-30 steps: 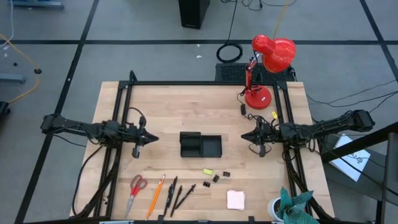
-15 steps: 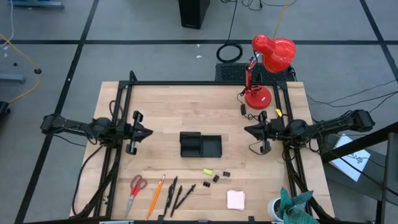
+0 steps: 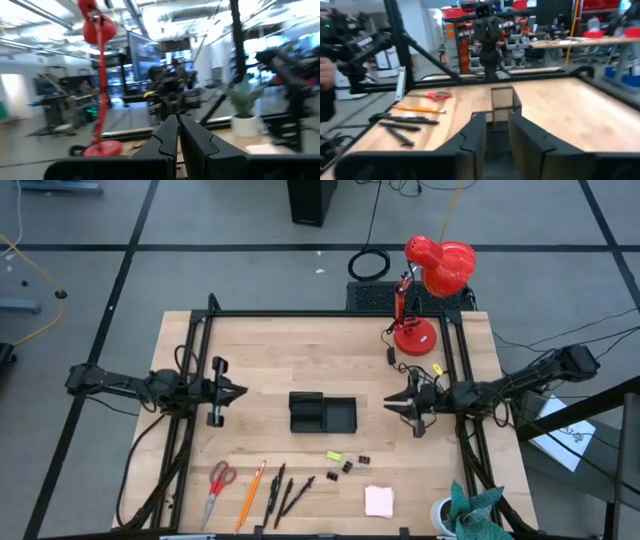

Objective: Pick and place office supplies into organizer
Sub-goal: Put the black binder clip into the mesh desk organizer

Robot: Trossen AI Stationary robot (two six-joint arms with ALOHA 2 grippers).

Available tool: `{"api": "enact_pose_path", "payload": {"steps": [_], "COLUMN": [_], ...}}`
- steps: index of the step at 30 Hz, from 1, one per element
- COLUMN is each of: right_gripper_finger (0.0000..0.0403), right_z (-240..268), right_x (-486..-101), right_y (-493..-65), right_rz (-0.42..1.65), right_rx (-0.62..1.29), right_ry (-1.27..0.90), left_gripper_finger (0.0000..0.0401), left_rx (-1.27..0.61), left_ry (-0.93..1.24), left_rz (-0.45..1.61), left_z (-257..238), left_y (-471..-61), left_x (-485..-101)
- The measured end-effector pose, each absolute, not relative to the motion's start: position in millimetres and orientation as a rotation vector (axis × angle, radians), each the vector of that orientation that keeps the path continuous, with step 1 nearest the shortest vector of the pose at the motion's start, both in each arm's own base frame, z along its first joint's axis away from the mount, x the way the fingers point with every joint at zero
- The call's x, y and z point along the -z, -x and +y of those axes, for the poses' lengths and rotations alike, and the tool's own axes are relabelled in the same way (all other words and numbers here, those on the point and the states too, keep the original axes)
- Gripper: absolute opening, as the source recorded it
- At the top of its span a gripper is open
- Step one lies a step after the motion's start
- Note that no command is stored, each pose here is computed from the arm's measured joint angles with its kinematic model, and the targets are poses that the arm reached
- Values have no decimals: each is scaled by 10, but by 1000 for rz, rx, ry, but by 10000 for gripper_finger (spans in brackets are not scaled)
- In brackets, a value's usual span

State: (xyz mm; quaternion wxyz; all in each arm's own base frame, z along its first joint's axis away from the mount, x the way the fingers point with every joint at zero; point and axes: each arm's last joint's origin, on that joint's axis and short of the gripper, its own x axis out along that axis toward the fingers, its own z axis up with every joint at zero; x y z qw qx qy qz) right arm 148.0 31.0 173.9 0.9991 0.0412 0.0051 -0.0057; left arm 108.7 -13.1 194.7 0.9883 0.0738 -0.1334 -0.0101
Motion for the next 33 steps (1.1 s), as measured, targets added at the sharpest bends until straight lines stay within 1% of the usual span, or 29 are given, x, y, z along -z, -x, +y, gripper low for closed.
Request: {"api": "enact_pose_path", "payload": {"steps": [5, 8, 11, 14, 18, 22, 26, 33], "right_gripper_finger": [154, 190, 218, 237, 250, 251, 245, 233], "right_z": [458, 592, 788, 1040, 1379, 1609, 1706, 1724], "right_x": [-1837, -1946, -2043, -2132, -2089, -2071, -1994, -1623], "right_y": [-1697, -1860, -2020, -2143, -2151, -2091, -2087, -2198], "right_rz": [126, 154, 189, 239, 342, 321, 314, 420], "right_rx": [54, 66, 53, 90, 150, 145, 136, 173], "right_ry": [88, 174, 230, 300, 378, 364, 259, 303], "left_gripper_finger": [26, 26, 26, 26, 26, 26, 26, 26], "left_rx": [-102, -162, -195, -207, -208, -208, -208, -212], "left_ry": [-156, -174, -188, -204, -205, -204, -203, -192], "left_rz": [-256, -246, -241, -256, -266, -266, -266, -302], "left_z": [-96, -79, -70, -67, -67, -67, -67, -65], "left_y": [-1087, -1085, -1083, -1078, -1076, -1075, -1075, -1065], "left_x": [-1948, -1947, -1947, -1964, -1973, -1974, -1974, -2006]}}
